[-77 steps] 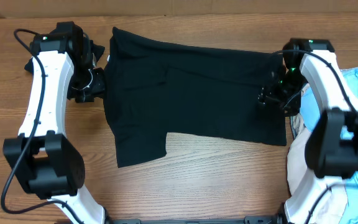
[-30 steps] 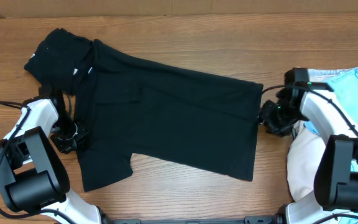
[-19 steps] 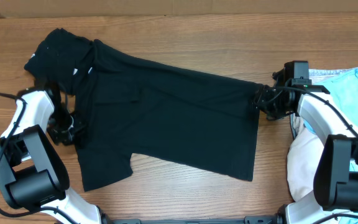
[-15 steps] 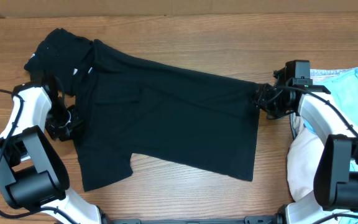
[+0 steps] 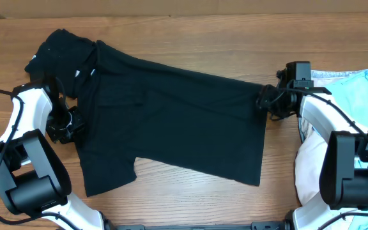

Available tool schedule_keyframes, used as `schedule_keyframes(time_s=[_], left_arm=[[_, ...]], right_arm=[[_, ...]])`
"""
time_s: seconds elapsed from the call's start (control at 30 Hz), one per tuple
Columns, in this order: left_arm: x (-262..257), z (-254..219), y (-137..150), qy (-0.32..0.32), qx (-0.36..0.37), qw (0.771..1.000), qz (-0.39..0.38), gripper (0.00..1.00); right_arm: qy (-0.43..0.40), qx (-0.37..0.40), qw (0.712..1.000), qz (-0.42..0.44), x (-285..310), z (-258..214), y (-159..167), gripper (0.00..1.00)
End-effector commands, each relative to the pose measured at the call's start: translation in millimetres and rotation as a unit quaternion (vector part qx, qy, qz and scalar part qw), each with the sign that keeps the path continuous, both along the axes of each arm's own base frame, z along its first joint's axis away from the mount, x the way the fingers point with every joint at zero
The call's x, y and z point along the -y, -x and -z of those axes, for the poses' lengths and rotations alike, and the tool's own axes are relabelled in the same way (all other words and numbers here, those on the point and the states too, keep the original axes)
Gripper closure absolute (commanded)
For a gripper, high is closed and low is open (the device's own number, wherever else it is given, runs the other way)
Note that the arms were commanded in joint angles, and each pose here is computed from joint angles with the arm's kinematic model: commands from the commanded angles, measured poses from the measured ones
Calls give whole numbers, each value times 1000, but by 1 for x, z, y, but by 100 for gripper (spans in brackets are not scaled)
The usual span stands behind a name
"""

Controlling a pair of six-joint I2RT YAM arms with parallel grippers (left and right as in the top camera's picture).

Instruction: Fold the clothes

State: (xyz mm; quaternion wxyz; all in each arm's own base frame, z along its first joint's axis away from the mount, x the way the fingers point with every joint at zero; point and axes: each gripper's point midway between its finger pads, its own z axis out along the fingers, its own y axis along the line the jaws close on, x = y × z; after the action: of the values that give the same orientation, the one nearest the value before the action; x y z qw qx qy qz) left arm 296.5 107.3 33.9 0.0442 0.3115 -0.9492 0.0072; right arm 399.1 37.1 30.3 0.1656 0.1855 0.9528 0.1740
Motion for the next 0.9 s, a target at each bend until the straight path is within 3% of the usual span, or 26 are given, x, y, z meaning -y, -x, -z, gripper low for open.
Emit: schedule_keyframes(time_s=[0.0,0.2,0.87], left_arm=[[1,-1,-5,2,3,1000,17,67],[1,0,-6,1,6,1000,17,67],[1,0,-6,2,7,1000,21,66]], right_arm=[[18,22,1000,-5,11,-2,-9,38],[18,56,997,-46,3,-3,-21,31],[16,73,996,-49,2,13,-35,33]])
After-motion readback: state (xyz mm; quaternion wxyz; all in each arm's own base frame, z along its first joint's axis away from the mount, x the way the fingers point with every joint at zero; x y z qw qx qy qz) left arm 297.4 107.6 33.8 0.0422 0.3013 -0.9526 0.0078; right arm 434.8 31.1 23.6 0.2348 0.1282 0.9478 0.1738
